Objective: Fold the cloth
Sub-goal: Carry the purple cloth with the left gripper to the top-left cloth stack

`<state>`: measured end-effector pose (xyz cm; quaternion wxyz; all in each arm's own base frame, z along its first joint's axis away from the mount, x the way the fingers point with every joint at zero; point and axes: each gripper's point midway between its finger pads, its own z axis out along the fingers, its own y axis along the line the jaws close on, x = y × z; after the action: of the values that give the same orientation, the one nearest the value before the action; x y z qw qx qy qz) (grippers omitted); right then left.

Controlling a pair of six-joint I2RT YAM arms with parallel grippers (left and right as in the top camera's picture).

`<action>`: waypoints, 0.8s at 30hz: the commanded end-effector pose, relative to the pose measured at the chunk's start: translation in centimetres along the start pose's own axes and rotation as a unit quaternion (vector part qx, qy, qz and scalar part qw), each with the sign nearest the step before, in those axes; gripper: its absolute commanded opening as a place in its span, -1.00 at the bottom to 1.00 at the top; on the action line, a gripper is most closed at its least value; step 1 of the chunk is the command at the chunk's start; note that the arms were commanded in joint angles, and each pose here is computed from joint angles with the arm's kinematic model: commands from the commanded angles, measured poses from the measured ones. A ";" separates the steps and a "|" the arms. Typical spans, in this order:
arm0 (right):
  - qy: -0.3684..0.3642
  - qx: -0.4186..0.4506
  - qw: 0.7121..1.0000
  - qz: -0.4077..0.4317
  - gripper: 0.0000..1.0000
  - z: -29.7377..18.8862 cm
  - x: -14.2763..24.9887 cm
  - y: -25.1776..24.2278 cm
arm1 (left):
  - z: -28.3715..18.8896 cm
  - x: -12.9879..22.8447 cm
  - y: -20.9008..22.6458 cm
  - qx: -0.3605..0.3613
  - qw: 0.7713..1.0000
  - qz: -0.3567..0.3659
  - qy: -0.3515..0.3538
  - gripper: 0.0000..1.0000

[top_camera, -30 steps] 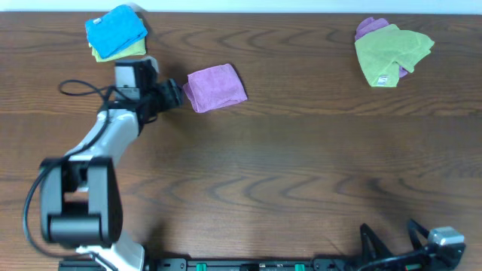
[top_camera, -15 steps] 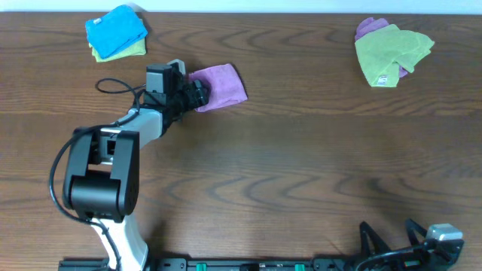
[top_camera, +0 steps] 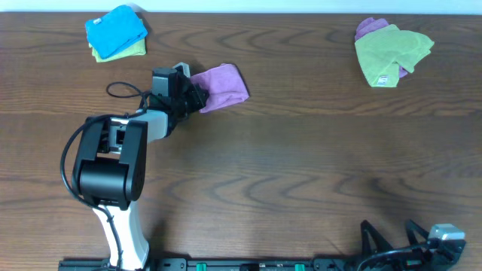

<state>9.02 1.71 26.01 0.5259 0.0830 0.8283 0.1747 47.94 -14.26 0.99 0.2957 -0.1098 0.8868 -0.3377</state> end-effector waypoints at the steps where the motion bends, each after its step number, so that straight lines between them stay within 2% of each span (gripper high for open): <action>1: 0.003 0.014 1.000 0.009 0.99 0.3 0.0 -0.4 | 0.4 0.4 -2.5 0.070 0.997 0.010 0.018 -0.89; 7: 0.005 0.026 1.000 0.008 0.98 0.3 0.2 -0.9 | -0.4 -2.8 -7.3 0.147 0.988 0.053 0.009 -0.89; 13: 0.006 0.037 0.999 0.008 0.98 0.2 0.3 -1.3 | -1.5 -7.7 -10.3 0.164 0.980 0.104 -0.031 -0.88; 19: 0.006 0.037 0.999 0.008 0.98 0.2 0.3 -1.3 | -4.1 -14.9 -9.3 0.067 0.978 0.186 -0.064 -0.88; 24: 0.005 0.038 0.999 0.008 0.99 0.2 0.3 -1.3 | -7.9 -21.4 -7.9 -0.008 0.968 0.215 -0.132 -0.89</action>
<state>8.94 0.88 25.39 0.5209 0.0970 0.8342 0.1531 58.05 -11.42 18.10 0.4156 0.0279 0.8519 -0.3175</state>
